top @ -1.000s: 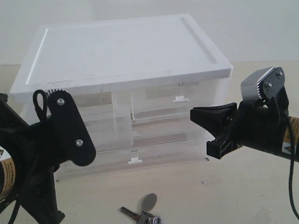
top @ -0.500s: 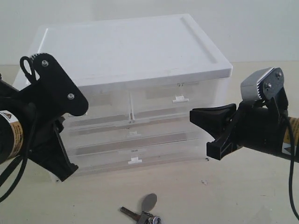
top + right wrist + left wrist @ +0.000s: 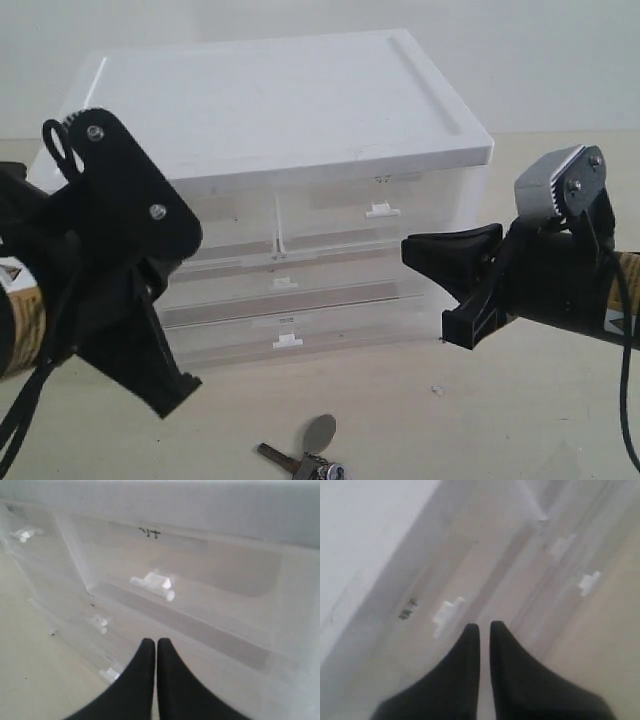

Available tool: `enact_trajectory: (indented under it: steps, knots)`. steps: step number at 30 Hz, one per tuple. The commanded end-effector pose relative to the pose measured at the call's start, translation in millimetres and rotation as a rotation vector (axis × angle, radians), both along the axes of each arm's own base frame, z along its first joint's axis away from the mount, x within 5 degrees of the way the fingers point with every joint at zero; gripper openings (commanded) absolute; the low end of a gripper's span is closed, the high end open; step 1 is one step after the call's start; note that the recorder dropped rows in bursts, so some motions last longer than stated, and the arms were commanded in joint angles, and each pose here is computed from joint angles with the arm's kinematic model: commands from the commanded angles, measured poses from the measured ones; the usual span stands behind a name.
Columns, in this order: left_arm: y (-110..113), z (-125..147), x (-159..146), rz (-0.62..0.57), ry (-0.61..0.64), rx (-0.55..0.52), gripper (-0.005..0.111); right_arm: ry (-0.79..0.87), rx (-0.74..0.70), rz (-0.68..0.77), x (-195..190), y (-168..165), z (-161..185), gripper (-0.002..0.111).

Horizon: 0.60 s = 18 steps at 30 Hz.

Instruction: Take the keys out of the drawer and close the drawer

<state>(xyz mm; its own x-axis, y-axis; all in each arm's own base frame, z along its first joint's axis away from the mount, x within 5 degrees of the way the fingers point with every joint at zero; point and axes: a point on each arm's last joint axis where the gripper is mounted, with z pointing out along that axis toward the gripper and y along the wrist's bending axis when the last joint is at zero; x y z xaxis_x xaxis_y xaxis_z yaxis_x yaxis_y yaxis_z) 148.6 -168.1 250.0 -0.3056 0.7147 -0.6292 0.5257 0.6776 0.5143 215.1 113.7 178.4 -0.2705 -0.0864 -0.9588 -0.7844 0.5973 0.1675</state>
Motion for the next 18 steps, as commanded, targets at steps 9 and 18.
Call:
enact_trajectory:
  steps: [9, 18]
  knots:
    - [77.7, 42.5, -32.4, 0.266, -0.321, -0.563, 0.004, -0.141, -0.027, -0.328, -15.6, -31.1, 42.0, 0.000]
    - [122.2, 24.0, -32.2, 0.471, -0.489, -0.750, 0.004, -0.056, -0.056, -0.765, 7.0, -64.9, 42.4, 0.000]
